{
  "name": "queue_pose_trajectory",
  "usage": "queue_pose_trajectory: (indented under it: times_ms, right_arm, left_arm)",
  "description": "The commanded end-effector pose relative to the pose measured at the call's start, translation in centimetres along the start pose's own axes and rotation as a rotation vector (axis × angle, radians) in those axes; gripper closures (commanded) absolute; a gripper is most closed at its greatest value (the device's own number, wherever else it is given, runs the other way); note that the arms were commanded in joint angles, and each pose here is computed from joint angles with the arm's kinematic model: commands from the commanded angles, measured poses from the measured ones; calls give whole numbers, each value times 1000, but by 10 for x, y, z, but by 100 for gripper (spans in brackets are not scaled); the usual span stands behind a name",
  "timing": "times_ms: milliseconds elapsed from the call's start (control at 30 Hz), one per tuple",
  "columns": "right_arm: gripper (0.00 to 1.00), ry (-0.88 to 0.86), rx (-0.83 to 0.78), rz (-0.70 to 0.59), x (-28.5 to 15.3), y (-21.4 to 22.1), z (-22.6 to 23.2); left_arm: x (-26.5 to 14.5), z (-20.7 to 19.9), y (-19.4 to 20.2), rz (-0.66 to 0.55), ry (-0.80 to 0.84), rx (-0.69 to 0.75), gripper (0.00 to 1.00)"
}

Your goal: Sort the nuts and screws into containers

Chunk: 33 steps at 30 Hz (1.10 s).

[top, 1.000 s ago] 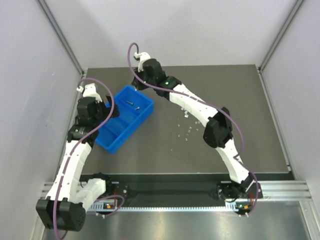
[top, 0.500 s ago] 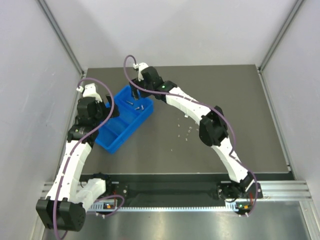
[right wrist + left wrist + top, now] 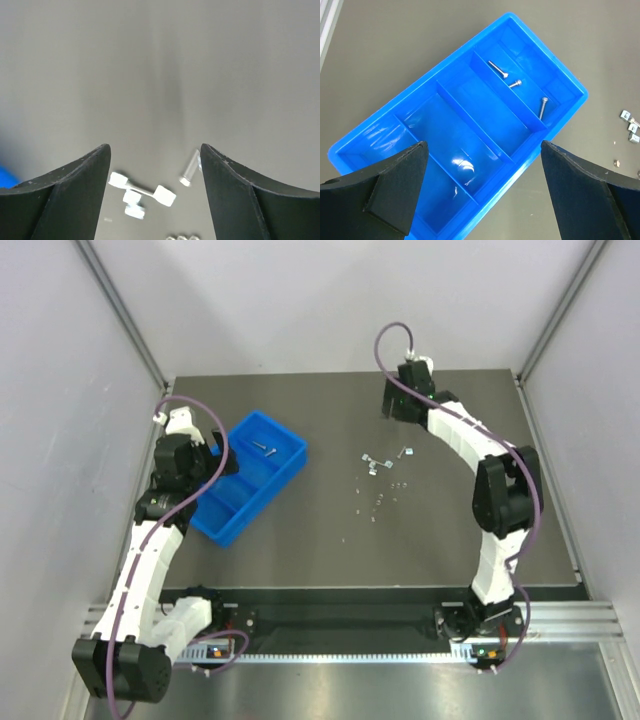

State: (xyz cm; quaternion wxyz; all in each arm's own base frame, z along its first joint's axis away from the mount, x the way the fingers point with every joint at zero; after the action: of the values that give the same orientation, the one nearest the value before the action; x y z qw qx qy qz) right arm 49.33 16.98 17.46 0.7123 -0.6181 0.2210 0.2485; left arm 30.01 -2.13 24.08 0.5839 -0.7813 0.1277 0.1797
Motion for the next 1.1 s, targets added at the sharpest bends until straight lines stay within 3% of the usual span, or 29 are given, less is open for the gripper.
queue_pose_trajectory:
  times_ms: [0,267,1067]
  right_arm:
    - [28,37,31,71,5,41,2]
    - [42,83,74,148,31,78,-15]
    - [54,214,79,283,48,127,-47]
  left_arm:
    - [-1,2,-7,-31,-10,4,1]
    - [-1,2,-7,-30,-12,2,1]
    - [-2,4,-7,-33,-21,4,1]
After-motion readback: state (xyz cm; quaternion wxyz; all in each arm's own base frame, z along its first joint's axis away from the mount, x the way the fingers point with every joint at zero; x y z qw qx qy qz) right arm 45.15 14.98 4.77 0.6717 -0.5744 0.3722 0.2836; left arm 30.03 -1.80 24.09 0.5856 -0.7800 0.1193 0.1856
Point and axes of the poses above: each gripper's point midway between its finger pads, its own x axis out along the fingers, its own z axis along the line the jaws close on, y = z × x, the point moved 2 cm from there along -x, back along the fingers, and after that the axes turned 2 degrees about -x, right-handed, at the moved point
